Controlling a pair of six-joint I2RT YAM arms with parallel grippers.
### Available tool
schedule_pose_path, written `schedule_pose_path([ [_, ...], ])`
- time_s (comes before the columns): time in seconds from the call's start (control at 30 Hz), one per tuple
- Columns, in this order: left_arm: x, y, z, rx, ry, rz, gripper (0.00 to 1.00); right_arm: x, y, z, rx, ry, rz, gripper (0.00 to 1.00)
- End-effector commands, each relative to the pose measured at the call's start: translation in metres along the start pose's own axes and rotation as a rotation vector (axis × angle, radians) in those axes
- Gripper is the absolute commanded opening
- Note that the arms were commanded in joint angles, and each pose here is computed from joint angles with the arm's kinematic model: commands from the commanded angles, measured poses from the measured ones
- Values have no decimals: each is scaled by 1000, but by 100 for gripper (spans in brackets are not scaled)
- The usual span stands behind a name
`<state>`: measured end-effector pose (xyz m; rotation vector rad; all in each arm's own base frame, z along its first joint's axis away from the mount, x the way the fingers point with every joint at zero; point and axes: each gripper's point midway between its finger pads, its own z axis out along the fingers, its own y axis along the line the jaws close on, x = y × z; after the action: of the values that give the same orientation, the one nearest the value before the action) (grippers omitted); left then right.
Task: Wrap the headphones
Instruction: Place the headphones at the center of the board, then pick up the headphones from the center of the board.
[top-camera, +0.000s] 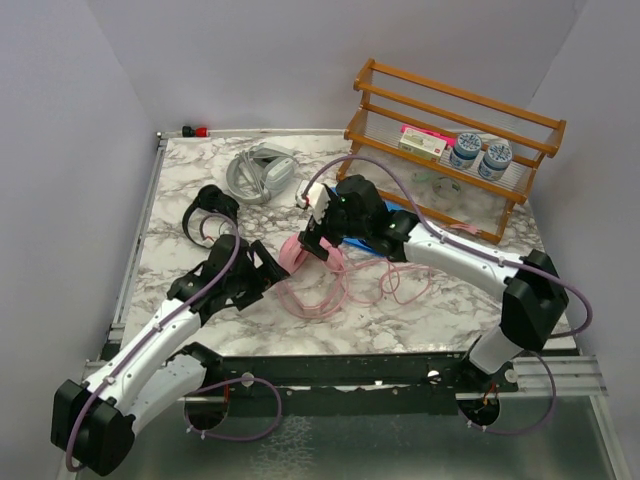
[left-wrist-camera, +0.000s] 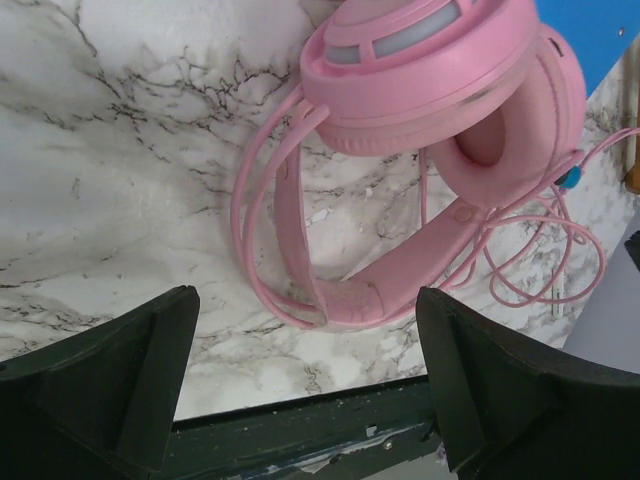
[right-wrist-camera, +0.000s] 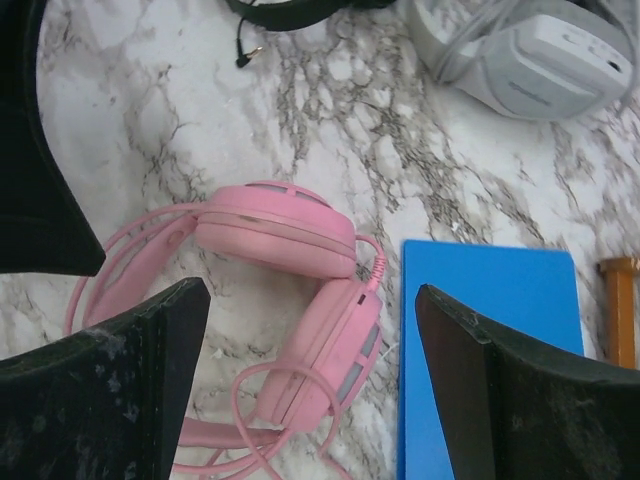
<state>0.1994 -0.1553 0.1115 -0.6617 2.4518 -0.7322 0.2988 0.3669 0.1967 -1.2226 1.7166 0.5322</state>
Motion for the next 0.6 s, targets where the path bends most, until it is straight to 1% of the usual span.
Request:
schedule_pose_path([
  [0.0,18,14,3,-46,53,-86,95,2,24,15,-220,-10,-247,87],
  [0.07,21,18,7,-60,53,-99,95,6,32,25,-298,-11,-339,78],
  [0.1,22,20,8,-67,56,-105,95,5,29,31,-300,-17,-380,78],
  [0.23,21,24,15,-80,41,-115,95,13,25,50,-304,-50,-528,82],
  [0.33,21,23,17,-72,37,-129,95,21,27,58,-349,-52,-652,85],
  [0.5,18,23,19,-55,17,-128,93,40,30,72,-443,2,-766,86],
  [0.57,17,24,19,-58,4,-119,93,50,33,78,-512,45,-788,85],
])
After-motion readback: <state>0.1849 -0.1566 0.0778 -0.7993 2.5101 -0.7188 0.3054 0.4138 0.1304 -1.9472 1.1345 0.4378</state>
